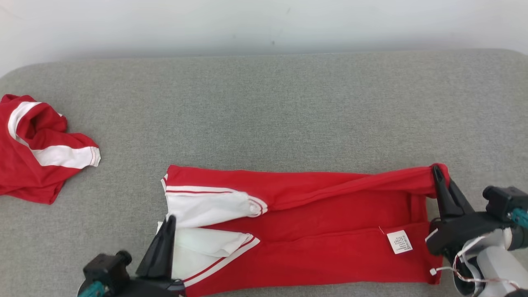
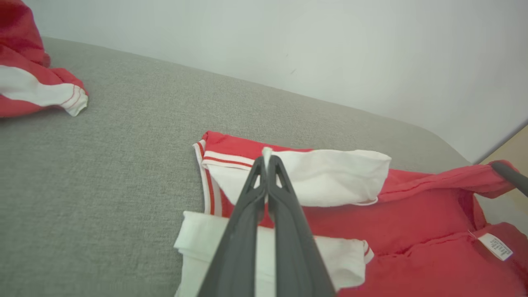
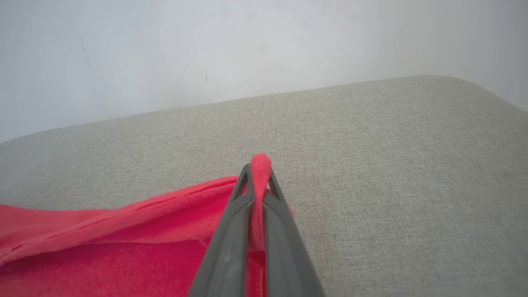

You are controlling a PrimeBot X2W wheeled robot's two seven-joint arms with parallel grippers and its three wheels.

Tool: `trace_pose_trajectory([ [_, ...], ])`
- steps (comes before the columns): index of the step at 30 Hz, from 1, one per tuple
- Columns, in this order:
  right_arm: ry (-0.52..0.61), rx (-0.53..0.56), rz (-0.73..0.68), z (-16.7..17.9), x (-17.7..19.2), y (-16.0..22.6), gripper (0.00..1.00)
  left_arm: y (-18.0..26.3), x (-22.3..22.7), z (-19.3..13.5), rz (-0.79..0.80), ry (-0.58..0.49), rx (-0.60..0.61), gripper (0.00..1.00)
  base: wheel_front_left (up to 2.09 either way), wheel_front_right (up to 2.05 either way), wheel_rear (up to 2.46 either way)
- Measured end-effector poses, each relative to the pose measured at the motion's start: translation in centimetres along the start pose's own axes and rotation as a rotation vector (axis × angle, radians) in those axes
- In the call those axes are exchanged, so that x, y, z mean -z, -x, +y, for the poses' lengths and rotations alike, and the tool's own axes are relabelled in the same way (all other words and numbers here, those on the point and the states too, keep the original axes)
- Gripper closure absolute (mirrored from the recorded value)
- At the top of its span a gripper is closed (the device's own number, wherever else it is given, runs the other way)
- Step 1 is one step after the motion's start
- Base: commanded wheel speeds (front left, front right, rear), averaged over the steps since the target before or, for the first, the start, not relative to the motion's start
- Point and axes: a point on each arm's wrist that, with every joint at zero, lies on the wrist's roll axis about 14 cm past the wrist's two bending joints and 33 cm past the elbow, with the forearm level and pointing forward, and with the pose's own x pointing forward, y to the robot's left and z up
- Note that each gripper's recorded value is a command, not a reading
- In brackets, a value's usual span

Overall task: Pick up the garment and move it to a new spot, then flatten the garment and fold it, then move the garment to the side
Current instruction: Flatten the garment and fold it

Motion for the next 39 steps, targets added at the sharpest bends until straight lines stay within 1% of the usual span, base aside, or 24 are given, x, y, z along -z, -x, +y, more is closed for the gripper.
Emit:
trace_pose_trajectory([
  [1, -0.003, -0.002, -0.006, 0.1, 0.0, 0.3, 0.02, 0.2, 0.2, 0.3, 0.004, -0.013, -0.016, 0.64, 0.00, 0.00, 0.00],
  [2, -0.008, -0.001, -0.009, 0.1, 0.0, 0.6, 0.00, 0.3, 0.2, 0.6, -0.003, -0.017, -0.030, 0.16, 0.00, 0.00, 0.00],
  [3, -0.014, 0.000, -0.012, 0.2, 0.1, 0.9, 0.00, 0.4, 0.1, 0.8, -0.011, -0.009, -0.045, 0.00, 0.00, 0.00, 0.00],
  [6, -0.027, 0.007, -0.024, 0.1, 0.0, 1.8, 0.00, 1.0, 0.3, 1.7, -0.018, -0.013, -0.084, 0.00, 0.00, 0.00, 0.00],
  [10, -0.034, 0.005, -0.051, 0.3, -0.6, 2.6, 0.00, 1.4, -0.8, 2.8, -0.068, -0.031, -0.143, 0.00, 0.00, 0.00, 0.00],
  [14, -0.029, 0.024, -0.040, -0.4, -0.2, 3.4, 0.00, 1.9, -2.6, 3.5, -0.133, -0.091, -0.186, 0.00, 0.00, 0.00, 0.00],
  [16, -0.032, 0.037, -0.014, -0.7, 0.4, 3.5, 0.00, 2.2, -3.6, 4.4, -0.162, -0.137, -0.208, 0.00, 0.00, 0.00, 0.00],
  [22, -0.055, 0.070, 0.094, -1.3, 3.1, 3.7, 0.00, 3.3, -5.3, 5.1, -0.219, -0.233, -0.263, 0.00, 0.00, 0.00, 0.00],
  [28, -0.089, 0.085, 0.182, -0.8, 5.5, 3.6, 0.00, 4.7, -5.3, 6.1, -0.215, -0.281, -0.303, 0.00, 0.00, 0.00, 0.00],
  [35, -0.126, 0.098, 0.265, -0.3, 7.7, 3.7, 0.00, 5.2, -5.2, 6.6, -0.212, -0.289, -0.316, 0.00, 0.00, 0.00, 0.00],
  [36, -0.133, 0.097, 0.272, -0.1, 7.9, 3.7, 0.17, 5.2, -5.2, 6.6, -0.213, -0.287, -0.312, 0.00, 0.00, 0.00, 0.00],
  [37, -0.135, 0.092, 0.278, 0.1, 8.0, 3.7, 0.64, 5.3, -5.3, 6.6, -0.213, -0.289, -0.314, 0.00, 0.00, 0.00, 0.00],
  [38, -0.140, 0.088, 0.281, 0.3, 8.0, 3.8, 1.00, 5.3, -5.3, 6.6, -0.212, -0.289, -0.311, 0.00, 0.00, 0.00, 0.00],
  [39, -0.144, 0.083, 0.280, 0.5, 8.0, 3.8, 1.00, 5.4, -5.3, 6.6, -0.213, -0.289, -0.313, 0.00, 0.00, 0.00, 0.00],
])
